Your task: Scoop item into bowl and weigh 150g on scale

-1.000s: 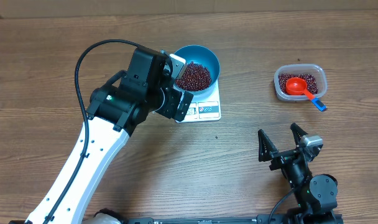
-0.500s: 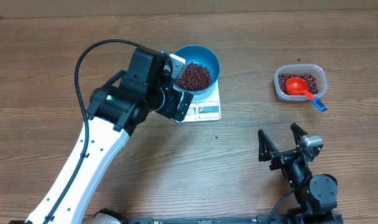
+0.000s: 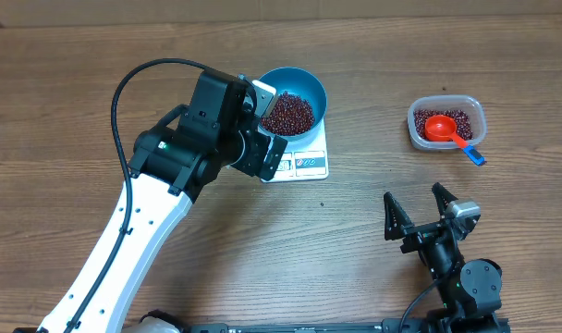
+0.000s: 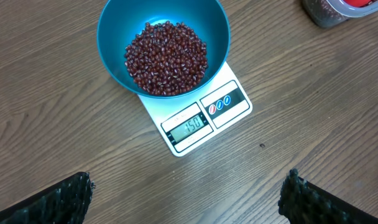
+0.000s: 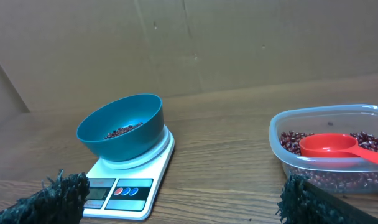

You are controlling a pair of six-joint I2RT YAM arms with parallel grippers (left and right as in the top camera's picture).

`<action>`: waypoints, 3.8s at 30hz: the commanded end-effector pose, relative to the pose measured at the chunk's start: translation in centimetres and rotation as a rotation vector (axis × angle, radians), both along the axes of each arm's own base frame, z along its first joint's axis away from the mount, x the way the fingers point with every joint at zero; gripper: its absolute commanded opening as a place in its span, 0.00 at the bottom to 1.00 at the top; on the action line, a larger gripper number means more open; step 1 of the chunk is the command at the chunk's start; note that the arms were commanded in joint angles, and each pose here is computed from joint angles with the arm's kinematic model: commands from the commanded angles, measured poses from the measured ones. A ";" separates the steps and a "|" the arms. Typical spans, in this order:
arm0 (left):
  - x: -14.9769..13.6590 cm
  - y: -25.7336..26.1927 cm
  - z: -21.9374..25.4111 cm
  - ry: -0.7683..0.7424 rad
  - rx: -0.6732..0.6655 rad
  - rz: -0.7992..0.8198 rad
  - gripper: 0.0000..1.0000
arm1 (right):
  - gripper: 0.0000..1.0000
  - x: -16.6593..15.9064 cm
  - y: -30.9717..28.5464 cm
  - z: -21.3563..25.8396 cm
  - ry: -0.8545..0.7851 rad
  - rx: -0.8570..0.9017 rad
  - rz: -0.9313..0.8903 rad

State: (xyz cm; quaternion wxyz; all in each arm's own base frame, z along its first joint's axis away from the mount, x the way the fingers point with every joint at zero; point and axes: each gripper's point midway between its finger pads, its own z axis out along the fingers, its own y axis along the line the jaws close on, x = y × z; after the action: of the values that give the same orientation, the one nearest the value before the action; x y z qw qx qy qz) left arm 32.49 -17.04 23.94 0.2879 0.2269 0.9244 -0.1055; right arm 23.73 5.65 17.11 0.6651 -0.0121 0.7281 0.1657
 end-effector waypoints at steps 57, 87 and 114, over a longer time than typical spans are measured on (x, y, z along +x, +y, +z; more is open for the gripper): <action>-9.3 9.2 -7.6 -0.668 -0.657 0.313 1.00 | 1.00 0.1 -0.2 -0.1 -0.008 -0.007 -0.012; -9.3 9.2 -7.7 -0.682 -0.619 0.293 1.00 | 1.00 0.1 -0.2 -0.1 -0.008 -0.007 -0.012; -9.3 9.2 -7.7 -0.682 -0.619 0.293 1.00 | 1.00 0.1 -0.2 -0.2 -0.008 -0.007 -0.012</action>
State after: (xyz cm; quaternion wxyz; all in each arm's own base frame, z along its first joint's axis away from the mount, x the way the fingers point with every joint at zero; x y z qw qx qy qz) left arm 23.21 -7.82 16.26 0.6356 0.0097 0.7269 -0.2598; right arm 23.76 5.66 16.87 0.6635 -0.0119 0.7295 0.1656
